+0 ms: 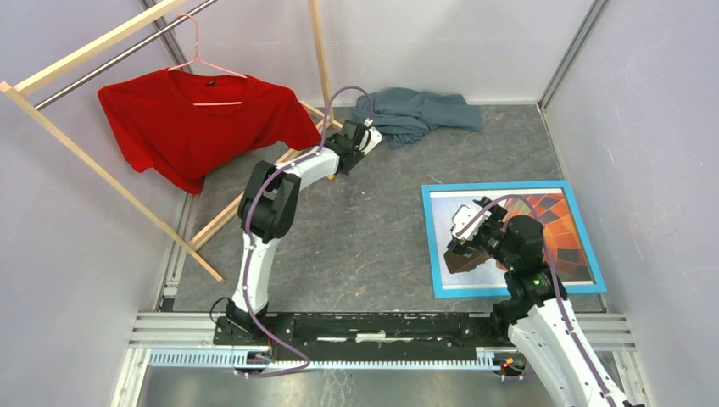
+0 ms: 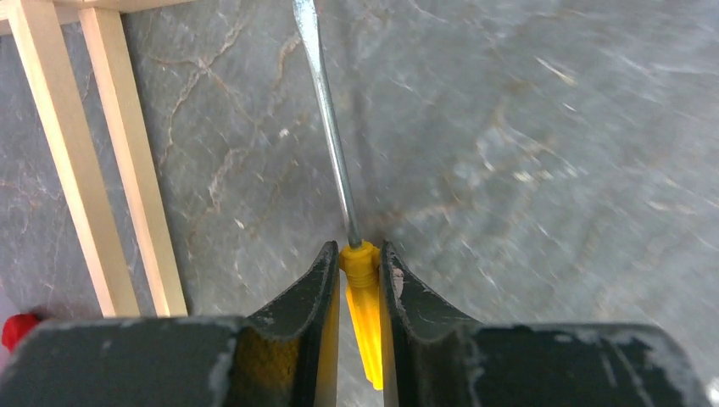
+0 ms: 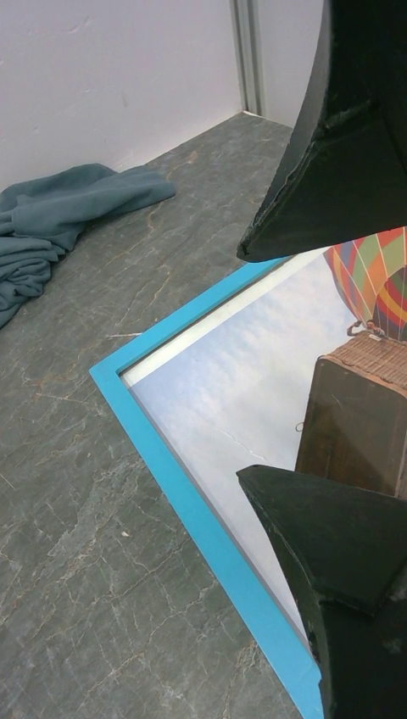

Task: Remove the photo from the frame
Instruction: Pick up the screwdriver from the center of the board, then place the screwdriver at the center of the board.

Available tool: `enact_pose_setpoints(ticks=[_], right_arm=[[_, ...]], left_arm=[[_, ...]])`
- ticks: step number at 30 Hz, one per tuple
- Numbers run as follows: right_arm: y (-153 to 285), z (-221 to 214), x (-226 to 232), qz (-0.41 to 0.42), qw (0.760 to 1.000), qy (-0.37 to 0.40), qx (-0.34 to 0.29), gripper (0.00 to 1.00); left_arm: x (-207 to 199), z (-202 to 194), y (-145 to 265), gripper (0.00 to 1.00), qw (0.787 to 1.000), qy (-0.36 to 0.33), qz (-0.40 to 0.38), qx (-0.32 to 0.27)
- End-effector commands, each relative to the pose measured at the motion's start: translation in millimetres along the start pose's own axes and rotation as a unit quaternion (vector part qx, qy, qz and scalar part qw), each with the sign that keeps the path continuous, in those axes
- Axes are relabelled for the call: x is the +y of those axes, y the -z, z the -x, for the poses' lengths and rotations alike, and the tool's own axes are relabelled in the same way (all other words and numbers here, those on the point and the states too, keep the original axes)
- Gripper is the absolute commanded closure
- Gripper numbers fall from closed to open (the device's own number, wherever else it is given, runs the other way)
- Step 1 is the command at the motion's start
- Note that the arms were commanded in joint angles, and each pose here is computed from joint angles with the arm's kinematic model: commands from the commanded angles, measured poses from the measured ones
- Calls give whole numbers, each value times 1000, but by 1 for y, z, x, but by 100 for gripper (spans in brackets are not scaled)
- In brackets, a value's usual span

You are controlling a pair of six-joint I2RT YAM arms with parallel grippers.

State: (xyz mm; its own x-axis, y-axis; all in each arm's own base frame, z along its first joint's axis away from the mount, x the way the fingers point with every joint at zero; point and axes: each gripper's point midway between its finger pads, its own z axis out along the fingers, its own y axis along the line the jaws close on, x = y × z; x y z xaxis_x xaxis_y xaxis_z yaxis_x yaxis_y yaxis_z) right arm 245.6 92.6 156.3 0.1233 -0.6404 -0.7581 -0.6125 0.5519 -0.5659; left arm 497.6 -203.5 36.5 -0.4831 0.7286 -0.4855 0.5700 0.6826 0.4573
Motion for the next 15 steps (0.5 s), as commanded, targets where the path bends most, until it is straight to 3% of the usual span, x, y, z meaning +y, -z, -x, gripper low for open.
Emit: enact_pose_setpoints(ticks=[1, 10, 15], right_arm=[[-2, 4, -8, -17, 1000, 9, -10, 2], [-2, 3, -9, -19, 1000, 11, -8, 2], [-2, 3, -9, -20, 1000, 12, -7, 2]], left_arm=[[38, 2, -19, 89, 999, -16, 39, 18], [57, -17, -42, 81, 997, -35, 53, 38], [57, -21, -49, 66, 996, -39, 62, 46]])
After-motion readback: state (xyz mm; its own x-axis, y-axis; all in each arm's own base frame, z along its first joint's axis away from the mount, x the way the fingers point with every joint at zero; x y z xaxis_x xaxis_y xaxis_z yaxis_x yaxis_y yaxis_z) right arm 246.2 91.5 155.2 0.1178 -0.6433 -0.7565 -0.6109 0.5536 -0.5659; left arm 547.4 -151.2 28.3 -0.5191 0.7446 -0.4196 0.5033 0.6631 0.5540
